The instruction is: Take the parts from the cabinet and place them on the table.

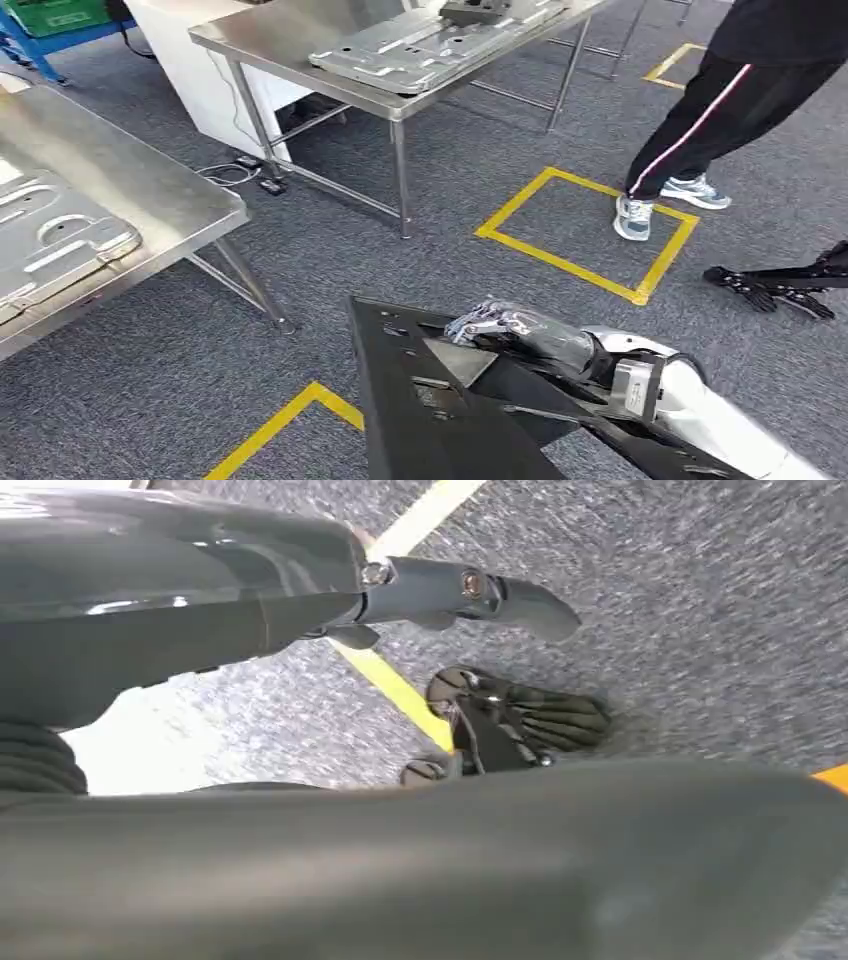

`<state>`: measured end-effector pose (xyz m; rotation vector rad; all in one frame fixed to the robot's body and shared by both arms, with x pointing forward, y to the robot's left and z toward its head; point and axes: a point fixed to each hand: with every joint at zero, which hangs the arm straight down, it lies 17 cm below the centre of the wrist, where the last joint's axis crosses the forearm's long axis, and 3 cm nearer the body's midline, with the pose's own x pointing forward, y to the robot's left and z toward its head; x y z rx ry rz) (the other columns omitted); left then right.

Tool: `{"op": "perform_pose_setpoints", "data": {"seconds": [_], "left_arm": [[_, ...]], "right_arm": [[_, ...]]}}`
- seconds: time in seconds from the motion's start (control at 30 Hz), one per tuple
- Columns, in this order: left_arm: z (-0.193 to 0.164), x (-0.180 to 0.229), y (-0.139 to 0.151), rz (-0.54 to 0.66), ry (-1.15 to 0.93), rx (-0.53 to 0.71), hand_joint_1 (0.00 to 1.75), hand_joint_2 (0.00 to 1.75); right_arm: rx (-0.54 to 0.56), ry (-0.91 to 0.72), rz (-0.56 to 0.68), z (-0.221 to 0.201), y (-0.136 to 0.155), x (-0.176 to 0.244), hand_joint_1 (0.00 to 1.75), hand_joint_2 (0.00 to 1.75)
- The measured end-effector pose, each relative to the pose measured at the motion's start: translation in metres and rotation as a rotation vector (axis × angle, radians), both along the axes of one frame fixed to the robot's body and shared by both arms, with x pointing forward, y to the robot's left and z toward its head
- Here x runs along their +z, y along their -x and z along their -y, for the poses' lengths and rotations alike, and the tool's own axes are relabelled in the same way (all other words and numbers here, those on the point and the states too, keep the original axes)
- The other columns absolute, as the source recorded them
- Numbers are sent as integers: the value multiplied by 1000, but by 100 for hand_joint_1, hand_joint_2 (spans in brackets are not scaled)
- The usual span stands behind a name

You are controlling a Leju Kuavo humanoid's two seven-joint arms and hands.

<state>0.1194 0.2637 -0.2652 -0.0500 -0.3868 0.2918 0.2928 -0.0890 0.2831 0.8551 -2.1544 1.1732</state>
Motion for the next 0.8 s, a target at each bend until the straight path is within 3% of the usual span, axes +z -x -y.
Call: {"op": "perform_pose_setpoints", "data": {"seconds": [0.8], "left_arm": [[3,0,0,-2,21,12,0,175]], "right_arm": [[29,6,-6,5,7,1,175,175]]}}
